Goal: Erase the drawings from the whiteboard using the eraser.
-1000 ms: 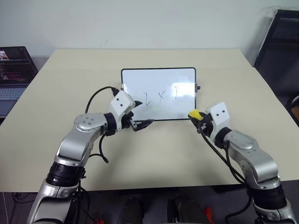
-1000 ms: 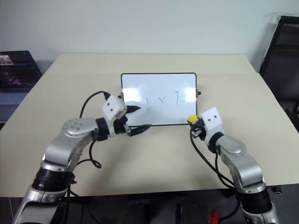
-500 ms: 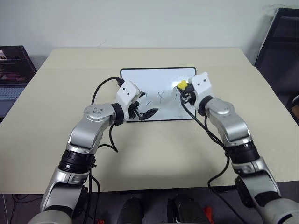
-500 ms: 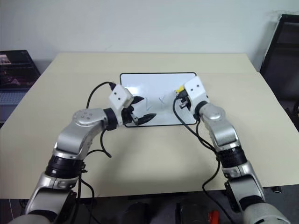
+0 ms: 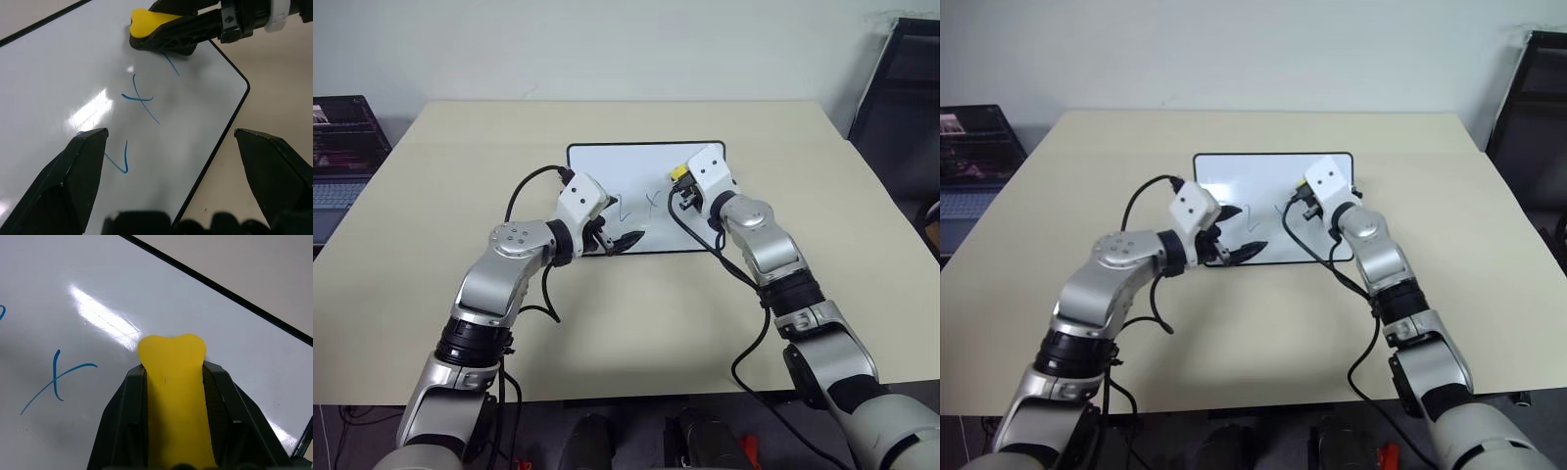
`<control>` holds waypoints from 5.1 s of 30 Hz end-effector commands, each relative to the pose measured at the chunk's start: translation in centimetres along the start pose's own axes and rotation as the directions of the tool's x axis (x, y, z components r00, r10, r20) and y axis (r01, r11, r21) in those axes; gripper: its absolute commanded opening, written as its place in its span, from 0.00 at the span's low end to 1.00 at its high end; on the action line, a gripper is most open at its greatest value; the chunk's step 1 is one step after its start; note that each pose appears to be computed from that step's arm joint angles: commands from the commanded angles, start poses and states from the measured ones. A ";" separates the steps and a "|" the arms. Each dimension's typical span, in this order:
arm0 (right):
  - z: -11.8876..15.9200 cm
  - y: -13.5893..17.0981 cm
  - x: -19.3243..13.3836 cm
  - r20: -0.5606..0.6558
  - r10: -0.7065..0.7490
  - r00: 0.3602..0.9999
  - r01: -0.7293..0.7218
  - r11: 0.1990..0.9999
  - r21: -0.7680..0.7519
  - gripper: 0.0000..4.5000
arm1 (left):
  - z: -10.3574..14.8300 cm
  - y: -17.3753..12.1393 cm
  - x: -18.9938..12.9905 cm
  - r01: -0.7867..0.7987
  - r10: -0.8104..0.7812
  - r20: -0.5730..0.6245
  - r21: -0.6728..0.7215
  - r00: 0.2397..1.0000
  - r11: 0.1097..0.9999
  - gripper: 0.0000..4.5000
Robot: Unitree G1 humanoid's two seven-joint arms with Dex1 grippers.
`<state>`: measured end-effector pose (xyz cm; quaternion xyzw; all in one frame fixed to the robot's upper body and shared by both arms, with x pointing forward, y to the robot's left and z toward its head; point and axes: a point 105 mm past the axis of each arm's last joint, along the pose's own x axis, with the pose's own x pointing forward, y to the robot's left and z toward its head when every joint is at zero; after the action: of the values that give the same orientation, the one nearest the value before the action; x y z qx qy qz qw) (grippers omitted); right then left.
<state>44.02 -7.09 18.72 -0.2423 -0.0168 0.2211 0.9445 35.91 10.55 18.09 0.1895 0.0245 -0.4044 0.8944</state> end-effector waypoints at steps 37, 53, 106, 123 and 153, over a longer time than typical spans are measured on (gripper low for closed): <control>-0.8 -1.0 -1.8 -0.004 -0.044 0.999 0.043 0.994 -0.096 0.25 | -3.8 -1.0 -3.5 0.024 -0.021 -0.133 0.020 0.991 1.000 1.00; -2.9 2.4 -3.2 -0.092 0.132 0.987 -0.148 0.971 -0.188 0.25 | -3.8 -1.2 -3.1 0.023 -0.023 -0.124 -0.003 0.992 1.000 1.00; 3.4 2.8 -0.7 0.241 0.156 0.958 -0.118 0.979 -0.165 0.25 | -3.7 1.6 -3.4 -0.130 0.125 -0.132 -0.035 0.983 0.991 1.00; -2.5 4.9 -0.3 -0.063 0.337 0.939 -0.329 0.834 -0.443 0.25 | -2.7 0.7 -2.8 -0.051 0.051 -0.133 0.005 0.990 0.999 1.00; 1.7 1.0 0.8 0.072 0.135 0.988 -0.086 0.879 -0.469 0.25 | -3.2 -0.5 -2.5 -0.024 0.022 -0.135 -0.010 0.991 1.000 1.00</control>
<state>43.91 -5.06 18.44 -0.4568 -0.0828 0.2893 0.8371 34.58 13.72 14.40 0.2020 0.1082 -0.3728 0.8992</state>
